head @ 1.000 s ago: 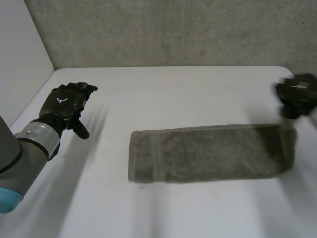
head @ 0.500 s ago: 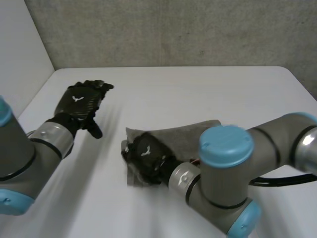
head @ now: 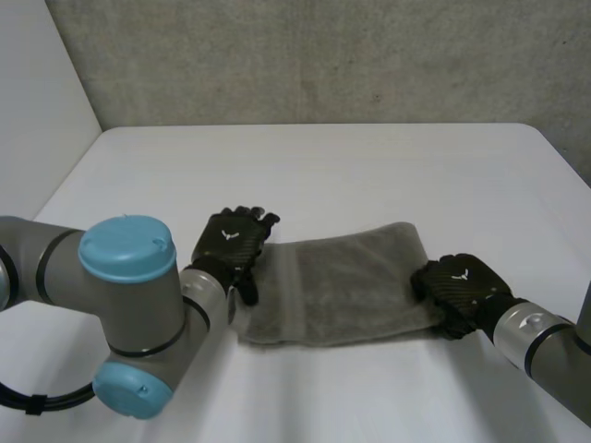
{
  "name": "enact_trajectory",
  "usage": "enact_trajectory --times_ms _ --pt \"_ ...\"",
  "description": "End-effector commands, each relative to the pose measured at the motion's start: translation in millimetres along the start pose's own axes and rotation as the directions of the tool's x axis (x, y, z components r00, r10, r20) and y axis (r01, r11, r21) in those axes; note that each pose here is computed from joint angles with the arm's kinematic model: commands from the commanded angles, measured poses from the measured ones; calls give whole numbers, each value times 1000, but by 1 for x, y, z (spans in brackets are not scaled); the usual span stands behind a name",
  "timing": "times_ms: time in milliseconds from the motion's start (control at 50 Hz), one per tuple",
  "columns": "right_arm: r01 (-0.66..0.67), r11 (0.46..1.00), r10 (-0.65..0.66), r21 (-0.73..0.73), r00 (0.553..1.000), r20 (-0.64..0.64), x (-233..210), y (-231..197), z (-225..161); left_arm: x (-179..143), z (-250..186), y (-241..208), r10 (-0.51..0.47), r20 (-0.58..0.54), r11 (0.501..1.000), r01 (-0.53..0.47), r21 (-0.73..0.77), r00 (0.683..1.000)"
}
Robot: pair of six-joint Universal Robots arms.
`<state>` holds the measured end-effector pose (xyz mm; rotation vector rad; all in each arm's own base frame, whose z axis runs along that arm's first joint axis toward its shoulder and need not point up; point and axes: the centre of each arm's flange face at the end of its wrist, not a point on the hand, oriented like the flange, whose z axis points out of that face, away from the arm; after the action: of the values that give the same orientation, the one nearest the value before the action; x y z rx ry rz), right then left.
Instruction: Fold the towel.
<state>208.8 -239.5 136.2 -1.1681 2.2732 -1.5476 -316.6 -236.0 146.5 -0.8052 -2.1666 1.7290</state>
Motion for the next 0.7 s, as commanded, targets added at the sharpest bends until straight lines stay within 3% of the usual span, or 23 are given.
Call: enact_trajectory --times_ms 20,120,220,320,400,440,540,700 --pt "47 999 -46 27 998 -34 9 -3 6 19 -17 7 13 -54 1000 -15 -26 998" --pt "90 989 -84 116 995 -60 9 -27 11 25 -28 3 19 -72 1000 -20 -19 997" --pt "136 946 -141 296 990 -5 -38 -90 14 16 -42 -19 14 -45 1000 -12 28 999" --pt "177 911 -220 373 973 75 -90 -113 15 -13 -49 -36 -5 60 999 1 54 998" --pt "201 890 -295 409 938 182 -141 -116 10 -44 -54 -46 -27 157 997 16 72 987" --pt "236 888 -355 394 897 264 -175 -105 9 -68 -57 -52 -50 225 995 30 93 973" --pt "270 892 -387 361 870 306 -193 -87 18 -90 -61 -60 -69 283 992 35 122 957" --pt "210 918 -318 337 898 305 -184 -92 17 -83 -56 -71 -61 205 985 26 170 977"
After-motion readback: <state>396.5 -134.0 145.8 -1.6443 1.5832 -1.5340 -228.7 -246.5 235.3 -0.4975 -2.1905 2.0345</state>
